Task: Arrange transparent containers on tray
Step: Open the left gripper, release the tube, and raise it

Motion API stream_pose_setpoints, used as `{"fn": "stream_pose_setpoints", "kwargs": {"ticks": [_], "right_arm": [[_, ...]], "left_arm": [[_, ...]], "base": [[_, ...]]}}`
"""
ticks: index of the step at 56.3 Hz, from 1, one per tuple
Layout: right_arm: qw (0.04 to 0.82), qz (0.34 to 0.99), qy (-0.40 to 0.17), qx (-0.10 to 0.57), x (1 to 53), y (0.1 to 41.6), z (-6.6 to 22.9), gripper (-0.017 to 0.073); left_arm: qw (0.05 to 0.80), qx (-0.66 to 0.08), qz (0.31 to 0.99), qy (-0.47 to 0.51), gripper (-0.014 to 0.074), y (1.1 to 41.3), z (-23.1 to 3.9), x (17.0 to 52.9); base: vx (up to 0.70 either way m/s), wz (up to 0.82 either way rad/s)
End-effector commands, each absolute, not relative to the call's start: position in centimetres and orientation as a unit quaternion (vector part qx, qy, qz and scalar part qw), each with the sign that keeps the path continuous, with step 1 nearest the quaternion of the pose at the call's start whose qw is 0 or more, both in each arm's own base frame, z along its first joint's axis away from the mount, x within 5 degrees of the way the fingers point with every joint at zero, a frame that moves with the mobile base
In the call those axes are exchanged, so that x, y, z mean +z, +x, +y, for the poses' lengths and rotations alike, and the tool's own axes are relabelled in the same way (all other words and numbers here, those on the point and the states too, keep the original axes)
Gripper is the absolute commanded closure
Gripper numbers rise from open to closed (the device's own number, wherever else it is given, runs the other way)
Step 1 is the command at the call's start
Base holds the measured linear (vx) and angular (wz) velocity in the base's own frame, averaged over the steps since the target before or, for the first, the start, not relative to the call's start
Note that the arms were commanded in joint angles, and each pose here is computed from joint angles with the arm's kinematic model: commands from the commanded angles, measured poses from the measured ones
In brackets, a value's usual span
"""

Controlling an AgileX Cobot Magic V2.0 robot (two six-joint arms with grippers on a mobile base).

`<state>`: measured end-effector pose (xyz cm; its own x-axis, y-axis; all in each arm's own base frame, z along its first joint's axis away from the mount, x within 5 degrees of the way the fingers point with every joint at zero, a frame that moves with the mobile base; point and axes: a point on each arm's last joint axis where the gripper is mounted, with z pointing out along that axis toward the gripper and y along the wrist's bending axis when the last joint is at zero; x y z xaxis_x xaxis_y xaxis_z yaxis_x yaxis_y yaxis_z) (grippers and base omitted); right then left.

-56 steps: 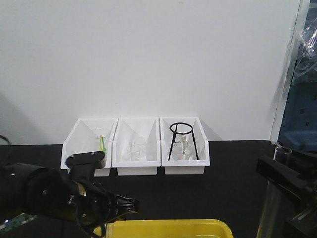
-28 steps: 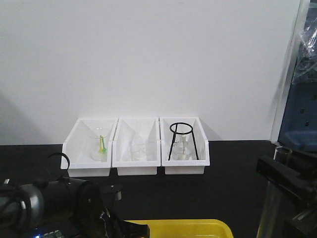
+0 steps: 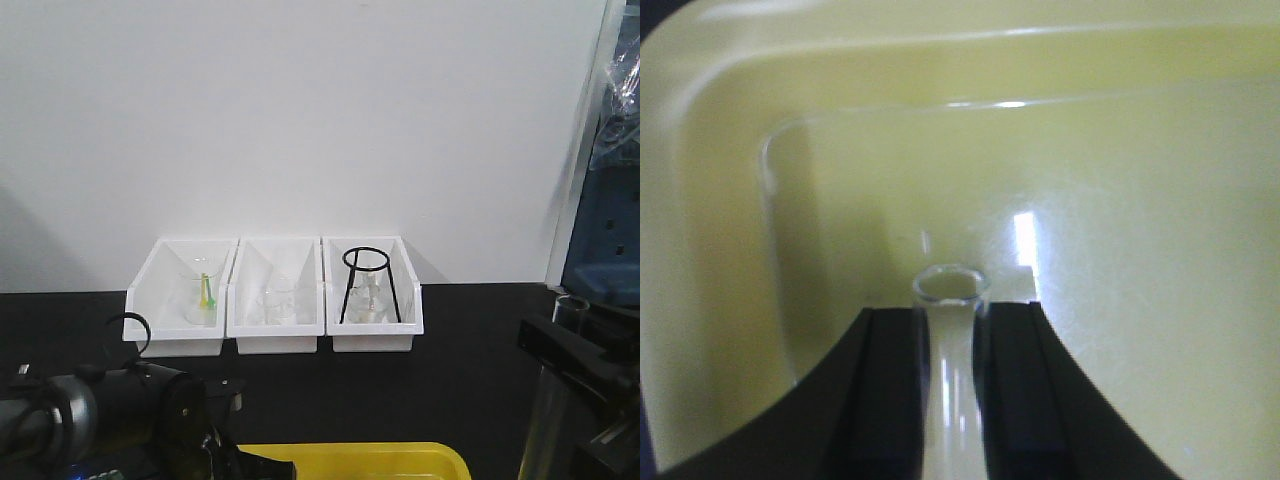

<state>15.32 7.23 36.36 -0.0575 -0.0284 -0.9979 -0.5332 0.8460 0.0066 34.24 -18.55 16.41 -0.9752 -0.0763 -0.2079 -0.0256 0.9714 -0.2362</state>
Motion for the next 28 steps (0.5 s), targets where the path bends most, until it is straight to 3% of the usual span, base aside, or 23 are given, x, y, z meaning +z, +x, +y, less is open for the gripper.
{"fn": "stream_pose_setpoints", "kwargs": {"ticks": [1, 8, 18, 28], "right_arm": [[0.67, 0.692, -0.204, 0.173, 37.2, 15.4, 7.0, 0.0571], [0.67, 0.692, -0.204, 0.173, 37.2, 15.4, 7.0, 0.0571], [0.669, 0.692, -0.207, 0.176, 37.2, 15.3, 7.1, 0.0571], [0.668, 0.693, -0.203, 0.18, 37.2, 15.3, 7.1, 0.0571]], "left_arm": [[0.148, -0.138, 0.979, -0.025, 0.023, 34.5, -18.9, 19.1], [0.146, -0.129, 0.981, -0.018, 0.017, 34.5, -18.7, 19.0], [0.136, -0.122, 0.983, -0.015, 0.0159, 34.5, -18.6, 19.3], [0.174, -0.119, 0.977, 0.008, 0.016, 35.0, -18.5, 22.7]], "base": [[0.0, 0.0], [0.0, 0.0], [0.0, 0.0], [0.0, 0.0]]}}
